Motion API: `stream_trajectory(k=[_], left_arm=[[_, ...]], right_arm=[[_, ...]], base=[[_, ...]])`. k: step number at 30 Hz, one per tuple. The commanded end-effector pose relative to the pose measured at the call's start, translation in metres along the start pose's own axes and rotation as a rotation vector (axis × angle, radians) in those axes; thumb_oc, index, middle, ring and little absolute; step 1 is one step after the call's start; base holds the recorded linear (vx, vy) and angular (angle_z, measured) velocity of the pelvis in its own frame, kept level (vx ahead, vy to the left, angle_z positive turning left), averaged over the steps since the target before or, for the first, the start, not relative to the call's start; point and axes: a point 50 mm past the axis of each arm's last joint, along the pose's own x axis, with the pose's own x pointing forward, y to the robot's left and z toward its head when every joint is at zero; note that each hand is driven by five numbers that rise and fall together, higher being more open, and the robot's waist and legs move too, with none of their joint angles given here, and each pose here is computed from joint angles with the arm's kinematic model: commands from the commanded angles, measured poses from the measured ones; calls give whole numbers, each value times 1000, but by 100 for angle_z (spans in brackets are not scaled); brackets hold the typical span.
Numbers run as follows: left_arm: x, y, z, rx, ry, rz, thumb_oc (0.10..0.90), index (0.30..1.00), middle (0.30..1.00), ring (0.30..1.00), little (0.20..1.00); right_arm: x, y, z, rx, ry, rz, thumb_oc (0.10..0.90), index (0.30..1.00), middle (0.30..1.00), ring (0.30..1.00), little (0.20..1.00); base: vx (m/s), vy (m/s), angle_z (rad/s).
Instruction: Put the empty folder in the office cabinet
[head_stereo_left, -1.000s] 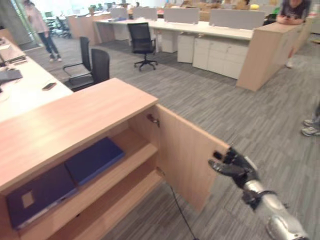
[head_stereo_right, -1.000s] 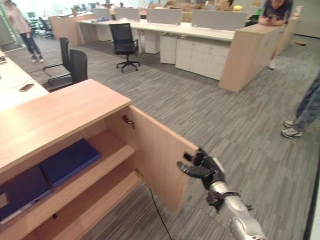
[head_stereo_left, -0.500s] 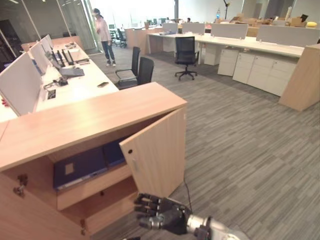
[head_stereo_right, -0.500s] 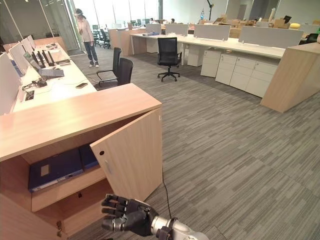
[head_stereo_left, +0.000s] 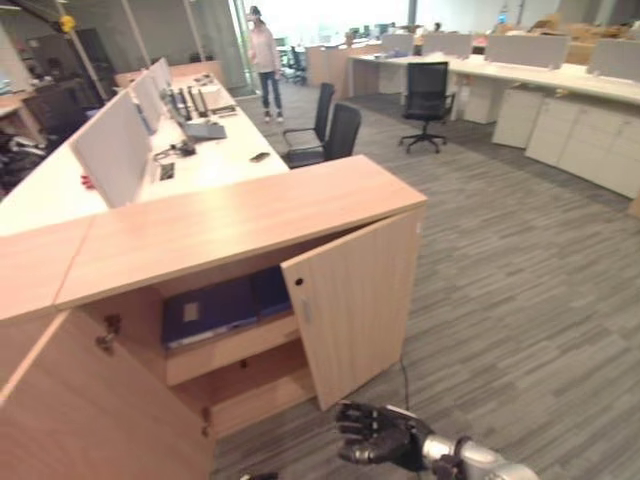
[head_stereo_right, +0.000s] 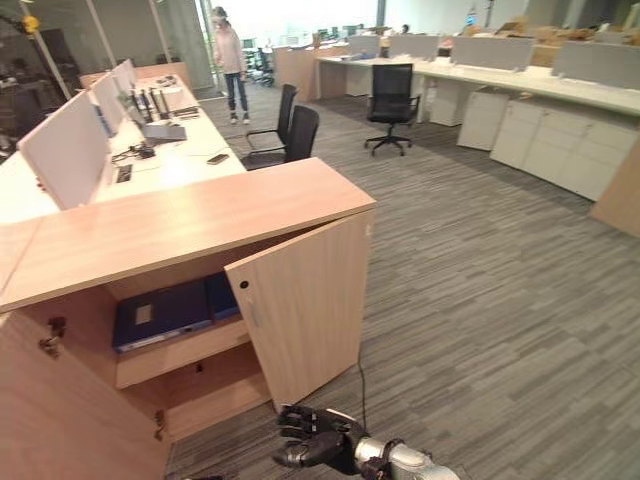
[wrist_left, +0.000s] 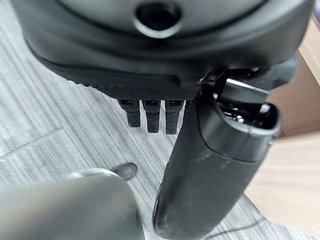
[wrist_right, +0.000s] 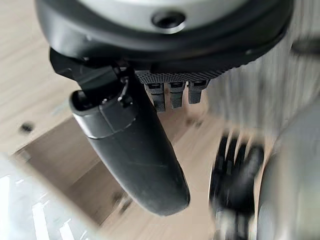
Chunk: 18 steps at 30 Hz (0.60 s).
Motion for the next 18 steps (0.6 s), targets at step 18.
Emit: stream_trajectory(k=[18], left_arm=[[2, 10, 35, -376, -113, 38, 800, 900, 900, 900, 900]], right_arm=[[-56, -62, -123, 326, 497, -837, 800, 900, 900, 900, 900]], base=[[-62, -218, 98]])
